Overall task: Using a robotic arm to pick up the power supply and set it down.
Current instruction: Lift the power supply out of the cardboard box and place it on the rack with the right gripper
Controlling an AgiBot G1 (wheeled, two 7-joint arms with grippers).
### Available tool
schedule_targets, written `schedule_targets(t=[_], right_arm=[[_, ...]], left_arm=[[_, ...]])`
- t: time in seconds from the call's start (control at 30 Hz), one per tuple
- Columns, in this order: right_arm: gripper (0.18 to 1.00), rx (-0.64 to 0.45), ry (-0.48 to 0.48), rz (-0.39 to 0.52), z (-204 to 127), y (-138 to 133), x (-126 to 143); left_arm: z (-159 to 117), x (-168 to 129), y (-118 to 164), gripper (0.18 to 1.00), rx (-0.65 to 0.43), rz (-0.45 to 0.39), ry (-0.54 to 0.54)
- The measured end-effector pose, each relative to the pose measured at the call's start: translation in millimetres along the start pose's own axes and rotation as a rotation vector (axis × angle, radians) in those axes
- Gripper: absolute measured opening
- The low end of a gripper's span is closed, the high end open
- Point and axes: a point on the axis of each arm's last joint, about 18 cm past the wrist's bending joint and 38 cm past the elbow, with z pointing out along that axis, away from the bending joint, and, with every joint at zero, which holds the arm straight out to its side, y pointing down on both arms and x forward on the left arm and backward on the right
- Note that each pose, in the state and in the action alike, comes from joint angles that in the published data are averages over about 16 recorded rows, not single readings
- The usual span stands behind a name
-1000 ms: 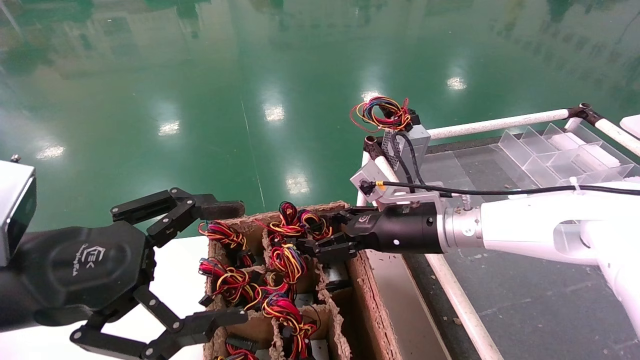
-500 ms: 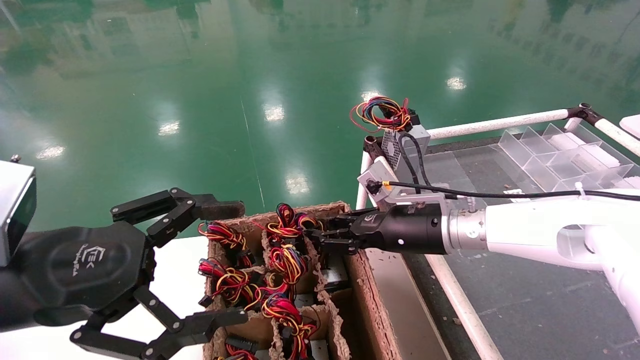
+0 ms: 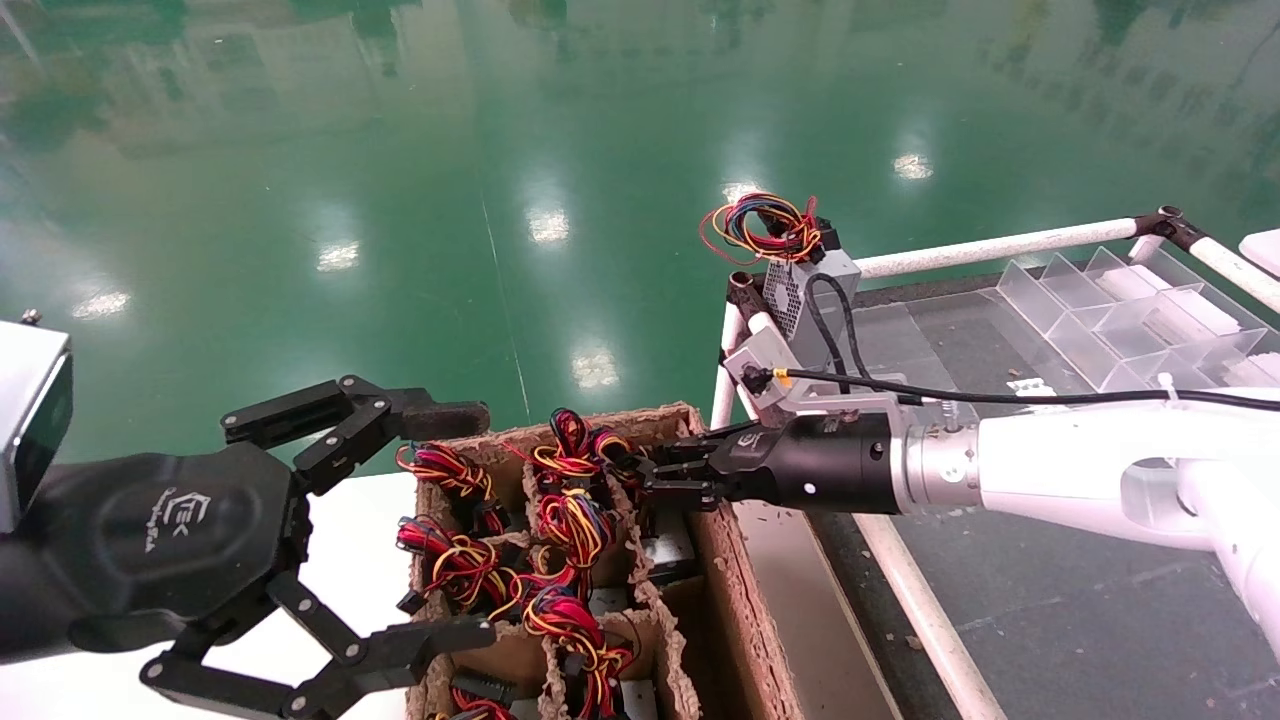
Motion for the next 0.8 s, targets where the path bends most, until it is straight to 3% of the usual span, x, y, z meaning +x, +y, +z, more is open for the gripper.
schedule_targets(t=[0.43, 0.8], right_arm=[[0.195, 0.029, -0.005, 0.021, -1.8, 2.1, -0.6], [0.193, 0.098, -0.019, 0.103, -9.7, 2.4, -1.2]], left_arm=[[0.0, 0.0, 0.0, 1.001, 0.0, 0.0, 0.0], [0.0, 0.0, 0.0, 1.001, 0.0, 0.0, 0.0]])
